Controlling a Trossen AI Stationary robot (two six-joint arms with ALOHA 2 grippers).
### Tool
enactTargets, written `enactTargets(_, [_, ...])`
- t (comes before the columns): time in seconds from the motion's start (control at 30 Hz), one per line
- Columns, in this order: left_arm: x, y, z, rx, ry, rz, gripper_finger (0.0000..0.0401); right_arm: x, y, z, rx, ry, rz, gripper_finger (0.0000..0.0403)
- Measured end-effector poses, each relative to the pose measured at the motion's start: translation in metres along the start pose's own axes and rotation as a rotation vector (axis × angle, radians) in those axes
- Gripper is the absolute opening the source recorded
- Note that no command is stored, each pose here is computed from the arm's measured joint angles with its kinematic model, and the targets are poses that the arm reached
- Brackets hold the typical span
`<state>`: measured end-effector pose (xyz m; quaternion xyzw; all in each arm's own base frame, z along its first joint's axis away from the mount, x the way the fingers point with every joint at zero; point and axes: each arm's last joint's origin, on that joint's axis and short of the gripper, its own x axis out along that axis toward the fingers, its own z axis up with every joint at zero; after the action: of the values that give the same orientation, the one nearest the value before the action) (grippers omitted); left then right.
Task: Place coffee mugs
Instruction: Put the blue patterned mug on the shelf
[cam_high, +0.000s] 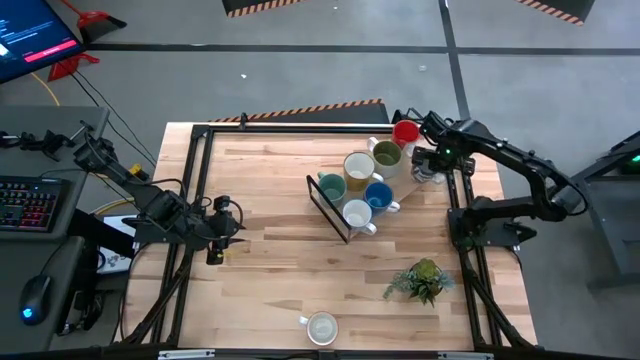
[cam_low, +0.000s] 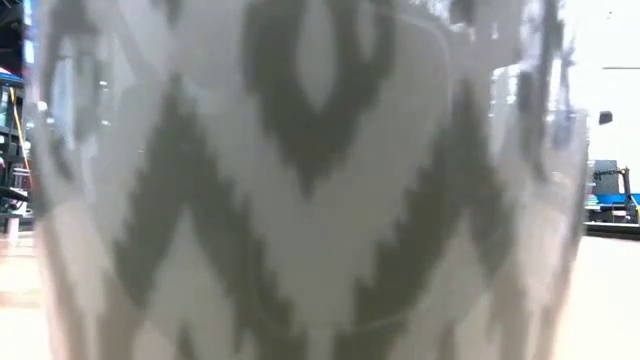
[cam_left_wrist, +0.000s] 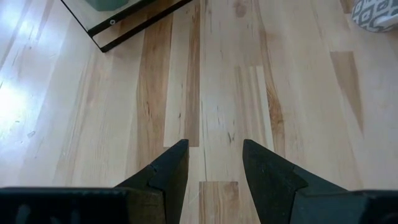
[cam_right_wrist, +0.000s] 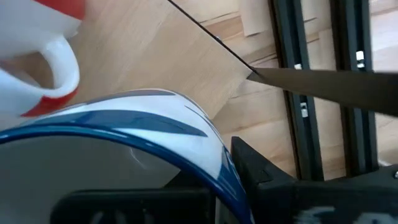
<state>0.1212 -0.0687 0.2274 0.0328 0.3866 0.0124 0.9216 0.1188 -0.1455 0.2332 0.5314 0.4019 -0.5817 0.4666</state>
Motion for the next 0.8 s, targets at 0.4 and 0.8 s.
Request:
enactTargets(0.4, [0.000, 0.000, 0.000, -0.060, 0.002, -0.004, 0.0142, 0.012, 0.011, 0.012, -0.023, -0.047, 0.004, 0.0026])
enactTargets(0.8, [0.000, 0.000, 0.000, -0.041, 0.003, -0.007, 0.0142, 0.012, 0.011, 0.012, -0.046, -0.039, 0.008, 0.0038])
